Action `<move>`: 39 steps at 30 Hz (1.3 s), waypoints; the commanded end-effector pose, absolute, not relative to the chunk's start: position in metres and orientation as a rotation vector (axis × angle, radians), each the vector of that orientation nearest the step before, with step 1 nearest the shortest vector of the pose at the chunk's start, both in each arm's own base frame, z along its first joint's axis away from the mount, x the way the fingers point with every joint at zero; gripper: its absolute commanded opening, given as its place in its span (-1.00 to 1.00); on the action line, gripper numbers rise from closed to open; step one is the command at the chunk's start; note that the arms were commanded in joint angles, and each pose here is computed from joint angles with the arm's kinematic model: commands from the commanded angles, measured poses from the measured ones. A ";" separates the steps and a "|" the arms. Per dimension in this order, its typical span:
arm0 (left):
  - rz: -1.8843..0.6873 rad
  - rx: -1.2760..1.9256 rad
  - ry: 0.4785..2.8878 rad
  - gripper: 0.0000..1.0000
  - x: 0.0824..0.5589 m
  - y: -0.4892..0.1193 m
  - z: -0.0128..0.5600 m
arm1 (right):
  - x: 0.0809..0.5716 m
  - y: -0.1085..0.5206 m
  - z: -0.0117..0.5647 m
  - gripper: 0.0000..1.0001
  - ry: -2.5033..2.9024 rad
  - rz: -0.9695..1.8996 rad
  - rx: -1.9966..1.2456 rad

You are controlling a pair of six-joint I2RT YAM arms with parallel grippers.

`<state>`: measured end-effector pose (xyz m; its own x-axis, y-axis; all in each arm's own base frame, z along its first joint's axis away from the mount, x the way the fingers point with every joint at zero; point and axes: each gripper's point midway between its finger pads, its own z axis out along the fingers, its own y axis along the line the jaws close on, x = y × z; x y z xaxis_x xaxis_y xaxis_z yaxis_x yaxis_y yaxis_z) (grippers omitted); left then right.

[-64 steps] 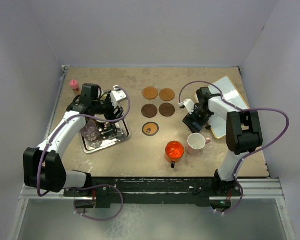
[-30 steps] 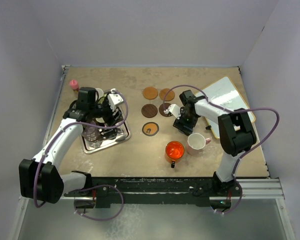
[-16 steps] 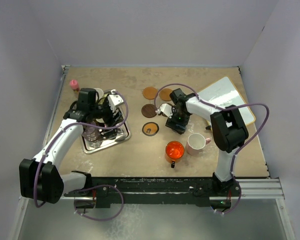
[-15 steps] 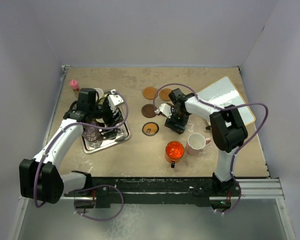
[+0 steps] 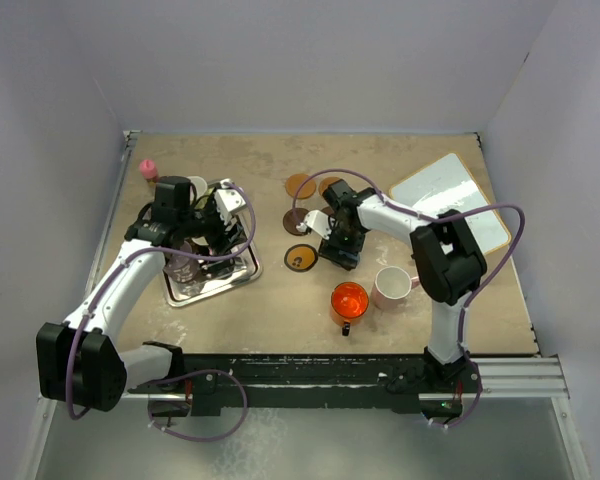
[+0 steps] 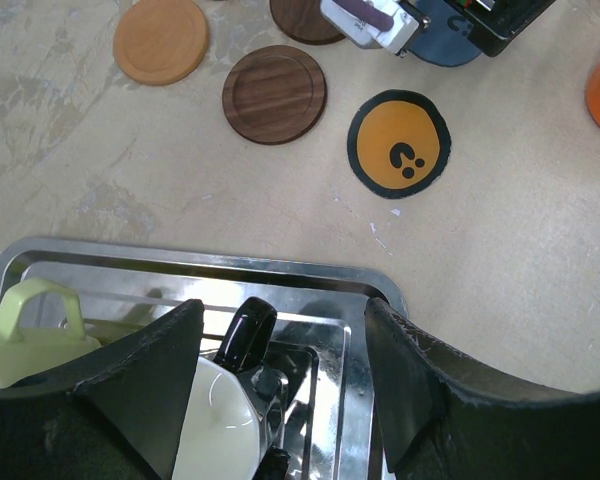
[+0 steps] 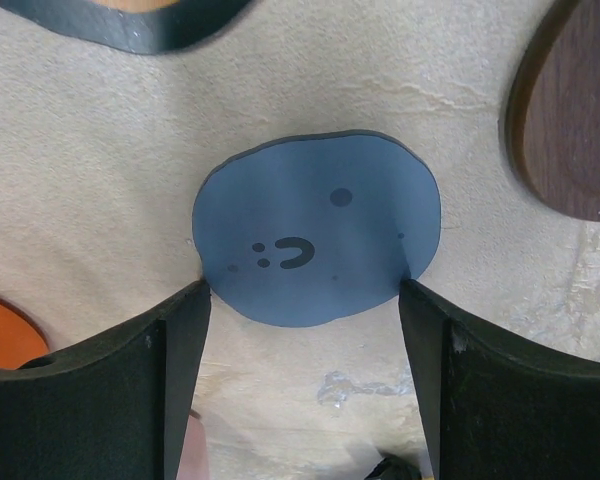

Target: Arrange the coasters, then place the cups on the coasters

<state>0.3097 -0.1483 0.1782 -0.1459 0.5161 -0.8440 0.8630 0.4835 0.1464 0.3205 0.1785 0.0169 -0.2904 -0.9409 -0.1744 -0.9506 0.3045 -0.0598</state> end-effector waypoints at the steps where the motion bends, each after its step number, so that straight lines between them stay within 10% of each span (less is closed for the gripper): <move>1: -0.452 1.154 1.738 0.25 0.313 -0.148 0.193 | 0.302 0.198 0.004 0.56 2.411 0.222 -1.790; 39: -0.141 0.840 1.810 0.29 0.354 -0.105 0.231 | 0.333 0.153 0.151 0.78 2.301 0.218 -1.240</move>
